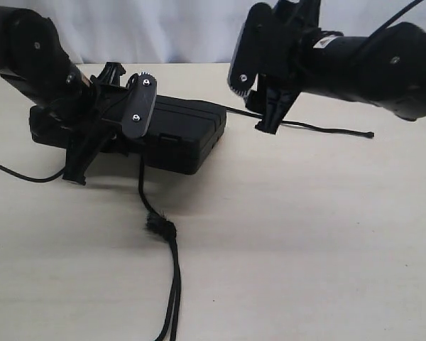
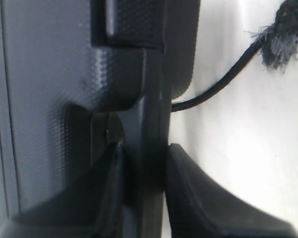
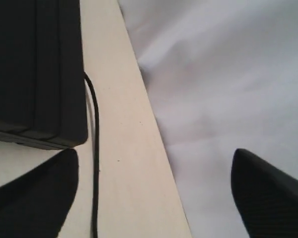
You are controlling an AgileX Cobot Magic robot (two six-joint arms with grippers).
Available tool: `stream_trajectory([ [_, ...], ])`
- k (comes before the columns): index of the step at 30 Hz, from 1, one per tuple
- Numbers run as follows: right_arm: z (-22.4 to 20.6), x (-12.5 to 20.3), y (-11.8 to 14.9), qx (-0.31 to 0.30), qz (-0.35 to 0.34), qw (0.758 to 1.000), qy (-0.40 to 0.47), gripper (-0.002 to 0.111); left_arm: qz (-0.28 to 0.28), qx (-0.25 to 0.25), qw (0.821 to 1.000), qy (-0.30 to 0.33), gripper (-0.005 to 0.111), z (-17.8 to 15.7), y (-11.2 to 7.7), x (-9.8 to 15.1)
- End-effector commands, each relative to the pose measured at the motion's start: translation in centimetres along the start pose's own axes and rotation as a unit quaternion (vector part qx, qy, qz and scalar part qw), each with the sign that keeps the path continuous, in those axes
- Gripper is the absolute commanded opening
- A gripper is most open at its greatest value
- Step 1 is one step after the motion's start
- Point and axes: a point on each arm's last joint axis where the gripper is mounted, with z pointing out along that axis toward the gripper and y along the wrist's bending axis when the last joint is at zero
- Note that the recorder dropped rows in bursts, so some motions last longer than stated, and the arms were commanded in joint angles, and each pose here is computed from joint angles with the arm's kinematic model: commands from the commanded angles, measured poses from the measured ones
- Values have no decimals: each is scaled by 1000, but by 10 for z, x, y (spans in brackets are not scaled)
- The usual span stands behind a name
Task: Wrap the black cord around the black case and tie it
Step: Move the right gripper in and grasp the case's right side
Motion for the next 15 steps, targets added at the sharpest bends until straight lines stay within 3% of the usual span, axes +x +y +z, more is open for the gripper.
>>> stream_trajectory([
  [1, 3, -14, 17, -46, -19, 999, -17, 84, -3, -39, 999, -9, 0, -10, 7, -4],
  [11, 4, -17, 45, -166, -44, 985, -23, 84, -3, -46, 999, -10, 0, -10, 9, -4],
  [15, 2, -23, 57, -199, -110, 973, -30, 84, -3, -55, 998, -10, 0, -10, 10, -4],
])
